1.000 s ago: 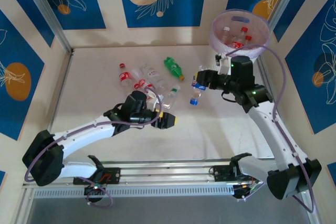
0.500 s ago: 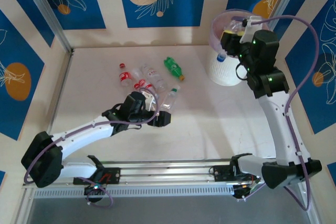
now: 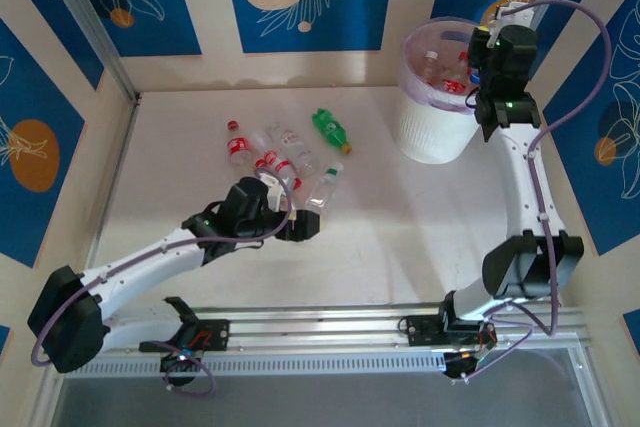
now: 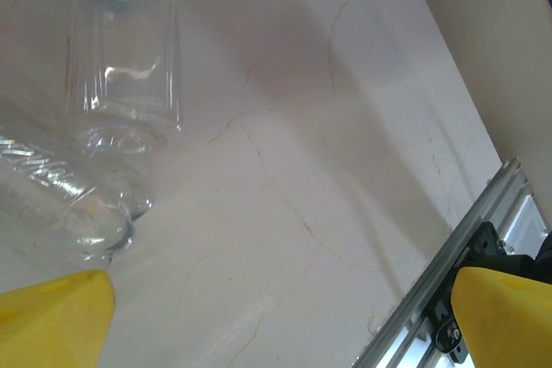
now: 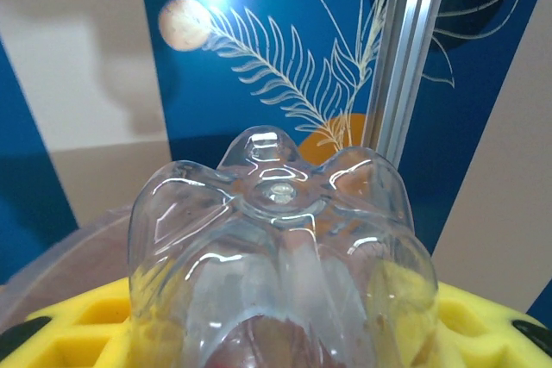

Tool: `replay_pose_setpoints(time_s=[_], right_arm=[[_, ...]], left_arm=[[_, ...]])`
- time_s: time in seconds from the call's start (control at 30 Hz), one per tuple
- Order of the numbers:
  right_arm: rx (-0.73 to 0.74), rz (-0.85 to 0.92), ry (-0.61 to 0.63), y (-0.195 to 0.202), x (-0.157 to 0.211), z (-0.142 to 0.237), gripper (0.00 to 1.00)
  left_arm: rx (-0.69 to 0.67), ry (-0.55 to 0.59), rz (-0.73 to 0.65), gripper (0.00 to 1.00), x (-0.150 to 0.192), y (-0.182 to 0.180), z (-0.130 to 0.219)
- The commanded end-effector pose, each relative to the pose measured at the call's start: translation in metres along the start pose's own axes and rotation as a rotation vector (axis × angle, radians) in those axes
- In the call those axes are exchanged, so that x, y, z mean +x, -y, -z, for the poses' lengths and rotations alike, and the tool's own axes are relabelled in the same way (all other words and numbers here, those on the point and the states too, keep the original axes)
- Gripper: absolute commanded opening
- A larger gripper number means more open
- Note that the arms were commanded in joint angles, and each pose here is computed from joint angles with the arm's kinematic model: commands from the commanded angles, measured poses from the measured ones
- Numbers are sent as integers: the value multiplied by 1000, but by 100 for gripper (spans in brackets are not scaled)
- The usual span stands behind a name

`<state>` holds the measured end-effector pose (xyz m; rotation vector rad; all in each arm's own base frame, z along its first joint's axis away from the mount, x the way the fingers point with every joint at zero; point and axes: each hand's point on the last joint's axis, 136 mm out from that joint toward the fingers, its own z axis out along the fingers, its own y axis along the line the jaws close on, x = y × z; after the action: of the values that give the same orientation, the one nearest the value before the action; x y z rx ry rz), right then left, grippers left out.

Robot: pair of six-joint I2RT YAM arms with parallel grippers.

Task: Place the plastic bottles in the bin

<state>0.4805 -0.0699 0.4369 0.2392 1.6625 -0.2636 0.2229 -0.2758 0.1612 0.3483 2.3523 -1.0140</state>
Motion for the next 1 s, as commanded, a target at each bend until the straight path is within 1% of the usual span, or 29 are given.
replay_pose_setpoints(time_s=[0.0, 0.1, 0.23, 0.37, 0.5, 0.67, 0.77, 0.87, 0.97], right_arm=[[85, 8, 13, 29, 5, -18, 38], [78, -18, -57, 39, 29, -34, 38], [57, -48, -159, 45, 65, -56, 38], [29, -66, -238, 41, 97, -70, 39], [5, -78, -310, 33, 120, -81, 40], [5, -91, -407, 30, 144, -94, 51], [1, -100, -446, 27, 153, -98, 61], [-7, -109, -446, 25, 153, -98, 69], [-12, -111, -438, 24, 149, -97, 75]], left_arm=[[-22, 8, 31, 100, 4, -8, 5], [-29, 27, 30, 100, 3, -10, 9], [-34, 23, 19, 100, 1, -9, 8], [-29, 14, 24, 100, 1, -8, 4], [-31, 9, 27, 100, 1, -9, 2], [-40, 7, 28, 100, 2, -11, 2], [-42, 6, 29, 100, 2, -11, 2], [-47, 3, 31, 100, 4, -13, 2], [-49, 5, 29, 100, 4, -14, 1]])
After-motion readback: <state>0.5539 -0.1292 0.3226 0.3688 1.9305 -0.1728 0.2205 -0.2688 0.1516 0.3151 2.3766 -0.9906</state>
